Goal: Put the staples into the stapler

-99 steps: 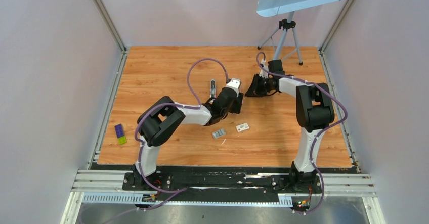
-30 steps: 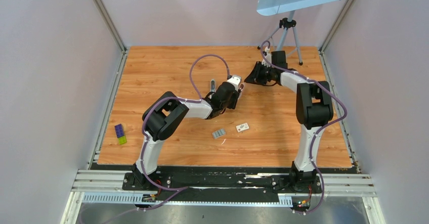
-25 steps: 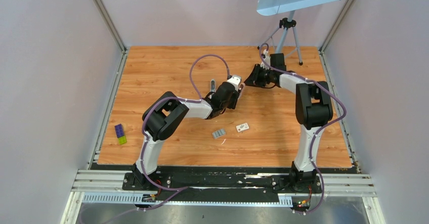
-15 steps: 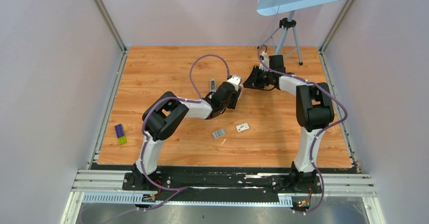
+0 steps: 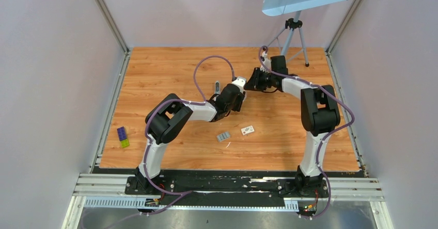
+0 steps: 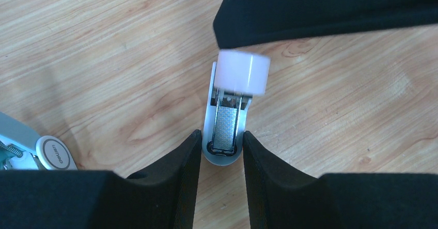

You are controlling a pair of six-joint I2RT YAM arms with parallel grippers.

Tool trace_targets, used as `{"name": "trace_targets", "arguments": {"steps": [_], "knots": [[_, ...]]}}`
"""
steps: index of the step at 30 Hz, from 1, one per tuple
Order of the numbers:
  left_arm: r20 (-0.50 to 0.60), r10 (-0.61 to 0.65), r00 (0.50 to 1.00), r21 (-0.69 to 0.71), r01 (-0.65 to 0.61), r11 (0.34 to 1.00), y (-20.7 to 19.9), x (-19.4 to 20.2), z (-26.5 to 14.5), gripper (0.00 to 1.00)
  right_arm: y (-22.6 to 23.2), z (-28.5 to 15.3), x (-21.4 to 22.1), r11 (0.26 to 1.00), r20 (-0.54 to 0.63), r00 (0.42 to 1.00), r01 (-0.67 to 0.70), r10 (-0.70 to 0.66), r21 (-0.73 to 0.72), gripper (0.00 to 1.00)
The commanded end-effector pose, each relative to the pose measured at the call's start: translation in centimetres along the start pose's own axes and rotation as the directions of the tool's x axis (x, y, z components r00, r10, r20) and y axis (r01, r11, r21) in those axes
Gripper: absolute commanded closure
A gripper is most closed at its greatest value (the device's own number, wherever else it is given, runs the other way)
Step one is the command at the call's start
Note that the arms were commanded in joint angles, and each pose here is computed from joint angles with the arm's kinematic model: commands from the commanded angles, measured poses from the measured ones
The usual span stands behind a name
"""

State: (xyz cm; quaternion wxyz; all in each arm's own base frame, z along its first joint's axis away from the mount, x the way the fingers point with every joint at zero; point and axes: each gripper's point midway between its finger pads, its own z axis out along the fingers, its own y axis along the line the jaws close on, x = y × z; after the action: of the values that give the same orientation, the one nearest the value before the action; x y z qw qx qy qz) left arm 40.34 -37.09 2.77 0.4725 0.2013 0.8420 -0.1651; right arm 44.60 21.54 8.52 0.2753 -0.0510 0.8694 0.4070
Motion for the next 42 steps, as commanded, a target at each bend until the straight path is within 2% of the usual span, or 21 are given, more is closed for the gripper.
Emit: {"name": "trace_targets", "arguments": {"steps": [1, 15, 19, 27, 30, 42], "knots": [[0.01, -0.004, 1.0, -0.01, 0.004, 1.0, 0.4, -0.1, 0.3, 0.64, 1.6, -0.1, 1.6, 1.0, -0.051, 0.998, 0.025, -0.026, -0.019, 0.78], [0.067, -0.048, 0.997, 0.045, 0.045, 0.998, -0.4, -3.0, -2.7, 0.44, 0.8, -1.1, 2.8, 0.996, -0.109, 0.993, 0.044, -0.036, 0.076, 0.79], [0.08, -0.086, 0.993, 0.049, 0.082, 0.995, -0.5, -4.0, -4.2, 0.41, 0.7, -1.2, 2.5, 0.995, -0.114, 0.993, 0.04, -0.029, 0.097, 0.73], [0.141, -0.204, 0.969, 0.047, 0.2, 0.979, -0.3, -7.5, -6.5, 0.4, 1.0, -0.7, 2.7, 0.992, -0.133, 0.991, 0.038, -0.022, 0.12, 0.72], [0.119, -0.238, 0.964, 0.013, 0.238, 0.971, 0.6, -8.0, -6.1, 0.41, 0.6, -0.4, 2.7, 0.991, -0.134, 0.991, 0.028, -0.01, 0.134, 0.72], [0.035, -0.285, 0.958, 0.018, 0.284, 0.959, 1.4, -5.7, -3.3, 0.46, -1.0, 1.2, 4.9, 0.981, -0.199, 0.98, 0.02, 0.019, 0.194, 0.72]]}}
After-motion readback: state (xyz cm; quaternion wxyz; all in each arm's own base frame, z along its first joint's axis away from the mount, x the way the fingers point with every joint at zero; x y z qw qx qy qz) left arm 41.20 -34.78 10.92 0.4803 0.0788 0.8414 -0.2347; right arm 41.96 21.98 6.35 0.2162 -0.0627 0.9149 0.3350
